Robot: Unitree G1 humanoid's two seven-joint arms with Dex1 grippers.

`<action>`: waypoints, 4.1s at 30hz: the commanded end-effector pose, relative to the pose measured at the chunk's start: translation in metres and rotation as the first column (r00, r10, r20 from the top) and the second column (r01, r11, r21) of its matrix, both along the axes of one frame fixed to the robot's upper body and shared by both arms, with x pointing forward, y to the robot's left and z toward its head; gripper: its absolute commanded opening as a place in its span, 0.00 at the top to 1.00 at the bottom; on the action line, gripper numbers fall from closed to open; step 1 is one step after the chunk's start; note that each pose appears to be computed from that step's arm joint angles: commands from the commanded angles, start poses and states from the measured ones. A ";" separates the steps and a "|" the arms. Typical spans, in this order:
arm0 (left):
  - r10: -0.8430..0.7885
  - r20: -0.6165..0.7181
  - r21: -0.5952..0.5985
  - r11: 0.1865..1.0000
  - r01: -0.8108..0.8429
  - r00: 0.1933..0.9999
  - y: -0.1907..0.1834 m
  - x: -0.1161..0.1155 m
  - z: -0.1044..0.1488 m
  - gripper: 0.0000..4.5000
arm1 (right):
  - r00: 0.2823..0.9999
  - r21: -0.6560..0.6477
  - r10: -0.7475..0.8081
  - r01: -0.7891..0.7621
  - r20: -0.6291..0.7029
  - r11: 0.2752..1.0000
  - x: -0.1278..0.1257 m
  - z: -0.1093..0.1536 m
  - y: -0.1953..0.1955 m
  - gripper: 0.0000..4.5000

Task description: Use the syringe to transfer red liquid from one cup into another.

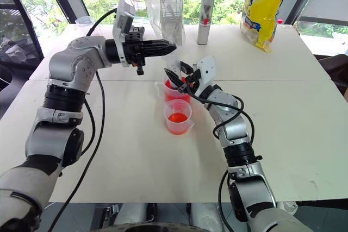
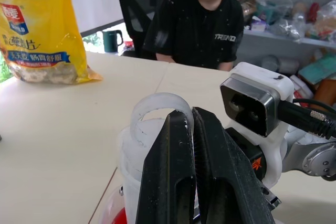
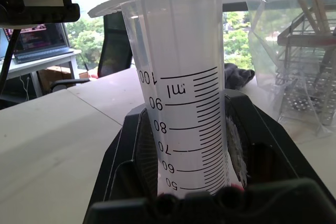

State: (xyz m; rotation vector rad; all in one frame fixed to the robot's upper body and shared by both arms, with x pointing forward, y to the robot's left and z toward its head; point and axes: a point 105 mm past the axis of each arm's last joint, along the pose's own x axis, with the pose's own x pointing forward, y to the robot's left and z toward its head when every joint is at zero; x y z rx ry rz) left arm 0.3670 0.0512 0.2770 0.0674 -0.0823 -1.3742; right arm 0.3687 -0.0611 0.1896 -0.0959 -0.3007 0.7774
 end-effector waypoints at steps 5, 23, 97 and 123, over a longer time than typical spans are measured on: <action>-0.020 0.108 -0.041 0.999 0.025 0.994 -0.005 -0.004 0.034 0.99 | 1.000 0.000 0.018 -0.018 0.009 1.000 -0.005 0.001 0.001 0.68; -0.010 0.187 -0.088 0.996 0.027 0.982 -0.005 -0.008 0.063 0.99 | 0.998 -0.002 0.035 -0.035 -0.043 0.999 -0.008 -0.013 0.004 0.68; 0.193 0.083 -0.060 0.980 -0.188 0.978 0.069 -0.007 0.032 0.01 | 0.966 0.039 0.232 -0.238 0.109 0.971 -0.092 0.095 -0.003 0.68; -0.063 0.000 -0.118 0.991 0.062 0.998 0.027 -0.035 0.046 0.01 | 0.989 0.034 0.144 -0.143 -0.030 0.989 -0.092 0.030 -0.010 0.68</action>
